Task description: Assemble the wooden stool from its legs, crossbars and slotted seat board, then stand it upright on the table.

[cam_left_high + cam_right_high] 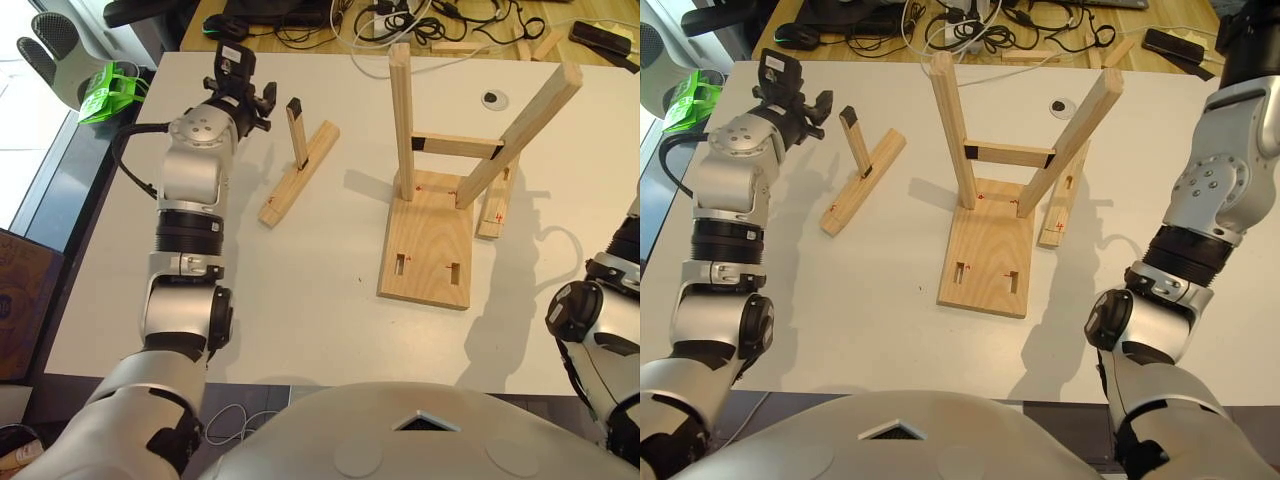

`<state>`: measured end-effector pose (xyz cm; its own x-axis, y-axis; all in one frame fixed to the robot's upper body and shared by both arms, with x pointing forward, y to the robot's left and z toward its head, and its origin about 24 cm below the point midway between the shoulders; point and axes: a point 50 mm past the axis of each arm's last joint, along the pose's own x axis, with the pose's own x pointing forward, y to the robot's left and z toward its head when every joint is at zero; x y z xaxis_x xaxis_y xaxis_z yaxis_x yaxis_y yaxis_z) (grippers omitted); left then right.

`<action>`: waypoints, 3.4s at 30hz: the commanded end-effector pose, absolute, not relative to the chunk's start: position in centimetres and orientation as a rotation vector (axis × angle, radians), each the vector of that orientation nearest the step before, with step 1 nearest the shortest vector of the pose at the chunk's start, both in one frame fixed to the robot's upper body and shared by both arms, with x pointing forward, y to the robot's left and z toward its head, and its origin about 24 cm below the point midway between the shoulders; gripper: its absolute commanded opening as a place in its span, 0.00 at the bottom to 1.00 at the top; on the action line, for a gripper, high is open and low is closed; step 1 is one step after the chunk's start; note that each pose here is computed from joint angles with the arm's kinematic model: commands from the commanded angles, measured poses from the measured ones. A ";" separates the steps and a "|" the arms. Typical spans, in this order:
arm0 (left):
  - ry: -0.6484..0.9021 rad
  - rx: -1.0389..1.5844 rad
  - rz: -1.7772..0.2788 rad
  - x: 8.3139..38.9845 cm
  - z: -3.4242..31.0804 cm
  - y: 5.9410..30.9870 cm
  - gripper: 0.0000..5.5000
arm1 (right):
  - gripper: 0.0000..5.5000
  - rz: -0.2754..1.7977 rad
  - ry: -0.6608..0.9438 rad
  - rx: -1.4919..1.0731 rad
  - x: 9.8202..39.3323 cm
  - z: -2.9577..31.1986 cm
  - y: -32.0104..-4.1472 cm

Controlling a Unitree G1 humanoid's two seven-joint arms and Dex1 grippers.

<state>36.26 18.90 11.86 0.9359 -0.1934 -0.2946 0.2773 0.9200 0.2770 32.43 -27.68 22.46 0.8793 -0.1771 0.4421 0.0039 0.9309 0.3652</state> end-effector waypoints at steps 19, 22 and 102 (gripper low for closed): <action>0.362 0.472 -0.857 30.3 11.4 10.4 0.45 | 0.00 -0.139 -0.504 0.382 32.0 21.9 -27.9; 0.182 0.305 -0.690 31.5 14.2 10.1 0.45 | 0.00 -0.142 -0.505 0.380 31.9 21.9 -28.0; 0.808 0.697 -0.611 39.0 8.6 10.0 0.45 | 0.00 -0.227 -0.482 0.357 30.0 19.0 -27.3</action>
<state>39.51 10.11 9.70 0.5798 -0.2230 -0.7837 0.7066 0.6166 0.3473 30.03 -27.47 19.19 0.8554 -0.2937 0.4267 0.1224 0.9150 0.3844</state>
